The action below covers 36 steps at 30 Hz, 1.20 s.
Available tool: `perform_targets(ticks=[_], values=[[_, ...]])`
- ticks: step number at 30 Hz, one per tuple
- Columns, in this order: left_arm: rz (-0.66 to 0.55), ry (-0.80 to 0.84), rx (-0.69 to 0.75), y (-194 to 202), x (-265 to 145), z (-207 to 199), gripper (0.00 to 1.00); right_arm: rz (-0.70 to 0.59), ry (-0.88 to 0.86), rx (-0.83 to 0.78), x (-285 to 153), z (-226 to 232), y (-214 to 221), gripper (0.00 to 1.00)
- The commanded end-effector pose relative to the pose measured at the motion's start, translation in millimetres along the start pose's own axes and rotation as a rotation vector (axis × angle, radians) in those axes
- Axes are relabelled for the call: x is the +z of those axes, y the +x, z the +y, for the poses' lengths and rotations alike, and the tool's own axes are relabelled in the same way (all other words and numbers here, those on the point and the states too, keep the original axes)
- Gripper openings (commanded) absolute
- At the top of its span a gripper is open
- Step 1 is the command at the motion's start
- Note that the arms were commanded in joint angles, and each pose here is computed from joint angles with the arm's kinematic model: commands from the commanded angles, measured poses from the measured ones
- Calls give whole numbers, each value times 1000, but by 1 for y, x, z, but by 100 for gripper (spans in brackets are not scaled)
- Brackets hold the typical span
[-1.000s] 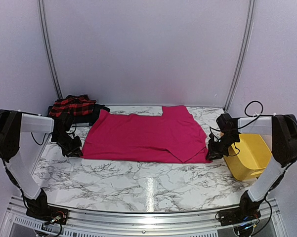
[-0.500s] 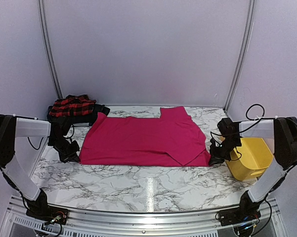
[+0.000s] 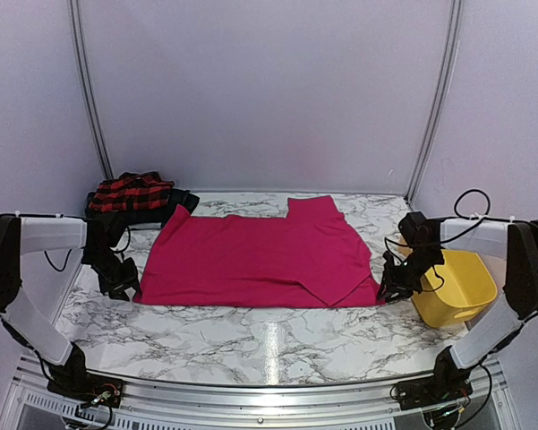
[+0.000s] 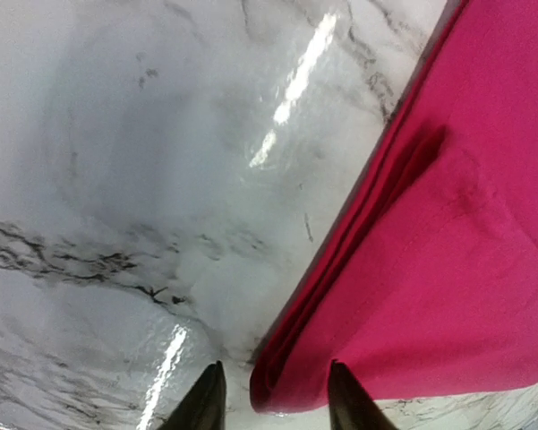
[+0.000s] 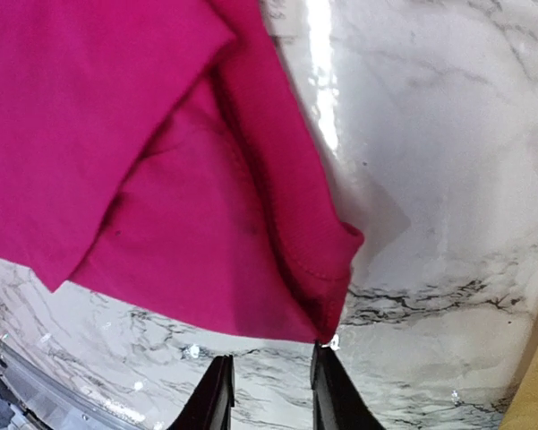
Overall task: Fold and stack the mixed laundry pile
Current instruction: Move the 1/3-folded T-shirt to the center of the board, then adjust the 1/3-folded T-shirt at the center of the board.
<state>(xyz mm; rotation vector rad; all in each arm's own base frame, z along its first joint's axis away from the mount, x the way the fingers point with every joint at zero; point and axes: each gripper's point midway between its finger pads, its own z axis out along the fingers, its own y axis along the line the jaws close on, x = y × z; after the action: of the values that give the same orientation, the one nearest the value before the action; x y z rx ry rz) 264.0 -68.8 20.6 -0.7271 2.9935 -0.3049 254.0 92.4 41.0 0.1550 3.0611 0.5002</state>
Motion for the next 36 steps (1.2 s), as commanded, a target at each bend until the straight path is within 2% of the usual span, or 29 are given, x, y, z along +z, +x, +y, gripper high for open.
perform_targets(ticks=[1,4,7,11,14,19,24,28,36], values=[[-210,64,100,-33,-57,-26,47,-126,-92,-43,-38,32,-30,29],[-318,134,215,-49,-92,-63,53,-167,-112,-52,-49,41,-48,31],[-321,267,368,-36,-103,-122,58,-199,-121,-61,-53,49,-69,32],[-256,455,602,16,-95,-213,56,-193,-111,-81,-42,49,-90,32],[-230,512,762,59,-81,-272,53,-166,-99,-85,-30,46,-99,32],[-305,529,1181,139,-61,-357,52,-128,-96,-83,-12,41,-102,31],[-342,573,1443,188,-37,-407,52,-119,-103,-78,-7,40,-102,31],[-356,599,1620,220,-15,-431,52,-124,-119,-74,-6,43,-104,31],[-321,549,1627,225,32,-437,54,-129,-141,-65,-7,47,-110,31]])
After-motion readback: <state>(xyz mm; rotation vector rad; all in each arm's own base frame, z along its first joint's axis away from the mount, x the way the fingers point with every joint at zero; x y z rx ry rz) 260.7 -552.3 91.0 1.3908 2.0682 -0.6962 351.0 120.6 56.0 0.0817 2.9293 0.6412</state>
